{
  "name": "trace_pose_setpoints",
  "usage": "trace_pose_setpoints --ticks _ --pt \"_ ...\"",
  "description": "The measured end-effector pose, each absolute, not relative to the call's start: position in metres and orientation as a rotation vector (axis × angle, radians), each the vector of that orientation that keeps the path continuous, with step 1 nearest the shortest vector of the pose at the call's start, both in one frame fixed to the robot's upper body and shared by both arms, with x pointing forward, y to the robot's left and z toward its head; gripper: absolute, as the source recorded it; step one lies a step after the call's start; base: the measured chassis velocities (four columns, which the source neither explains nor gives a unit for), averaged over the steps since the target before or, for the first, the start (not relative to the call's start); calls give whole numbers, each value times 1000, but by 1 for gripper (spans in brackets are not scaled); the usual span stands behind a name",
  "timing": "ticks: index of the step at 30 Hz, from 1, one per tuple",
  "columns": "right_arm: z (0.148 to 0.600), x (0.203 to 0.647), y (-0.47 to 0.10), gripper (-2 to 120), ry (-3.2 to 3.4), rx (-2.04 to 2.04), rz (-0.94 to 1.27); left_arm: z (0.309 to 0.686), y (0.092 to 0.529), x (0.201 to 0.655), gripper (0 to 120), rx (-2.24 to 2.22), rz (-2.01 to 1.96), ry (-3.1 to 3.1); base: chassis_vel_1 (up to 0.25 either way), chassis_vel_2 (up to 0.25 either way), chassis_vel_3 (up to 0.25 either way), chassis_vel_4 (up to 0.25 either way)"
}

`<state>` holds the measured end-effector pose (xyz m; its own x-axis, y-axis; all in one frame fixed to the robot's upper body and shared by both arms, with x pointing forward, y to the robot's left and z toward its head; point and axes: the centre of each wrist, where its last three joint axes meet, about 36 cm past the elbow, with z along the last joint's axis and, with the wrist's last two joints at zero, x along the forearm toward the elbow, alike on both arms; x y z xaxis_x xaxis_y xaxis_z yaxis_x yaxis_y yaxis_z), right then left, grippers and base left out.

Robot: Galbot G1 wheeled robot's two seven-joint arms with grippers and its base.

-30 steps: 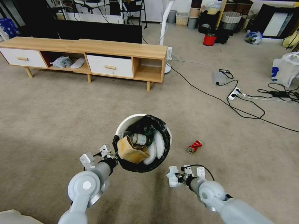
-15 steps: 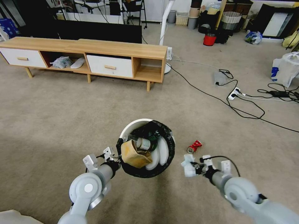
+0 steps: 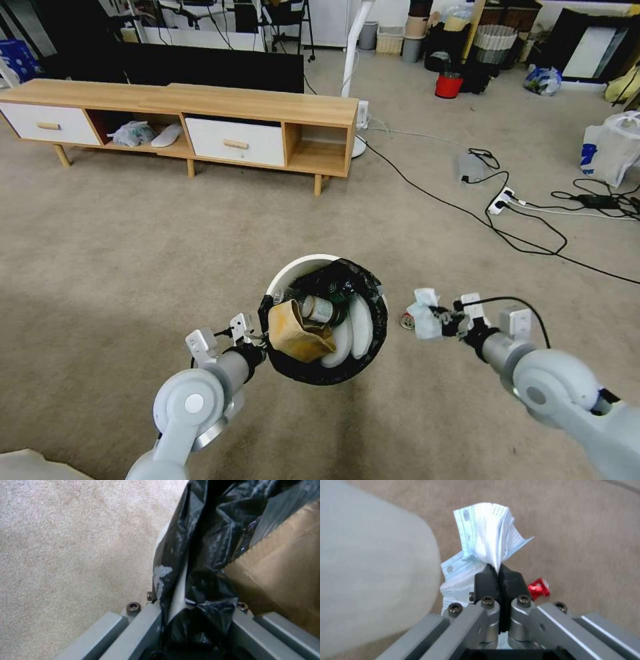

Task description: Pick up the trash bin and place the garbage on the floor into it.

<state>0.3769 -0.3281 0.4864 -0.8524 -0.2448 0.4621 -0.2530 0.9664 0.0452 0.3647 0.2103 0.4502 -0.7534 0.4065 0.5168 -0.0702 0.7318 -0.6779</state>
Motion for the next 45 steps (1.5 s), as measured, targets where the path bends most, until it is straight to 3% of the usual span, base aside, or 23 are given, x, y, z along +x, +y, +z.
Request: trace_pose_setpoints --ticks 14,29,45 --pt "547 368 -312 0 -2793 490 91 461 228 360 0 -188 853 -2190 0 0 0 0" --pt "608 334 -289 0 -2885 765 106 458 215 367 0 -231 860 -2062 0 0 0 0" --pt "620 305 -274 0 -2819 1152 186 459 187 380 0 -304 905 -1971 0 0 0 0"
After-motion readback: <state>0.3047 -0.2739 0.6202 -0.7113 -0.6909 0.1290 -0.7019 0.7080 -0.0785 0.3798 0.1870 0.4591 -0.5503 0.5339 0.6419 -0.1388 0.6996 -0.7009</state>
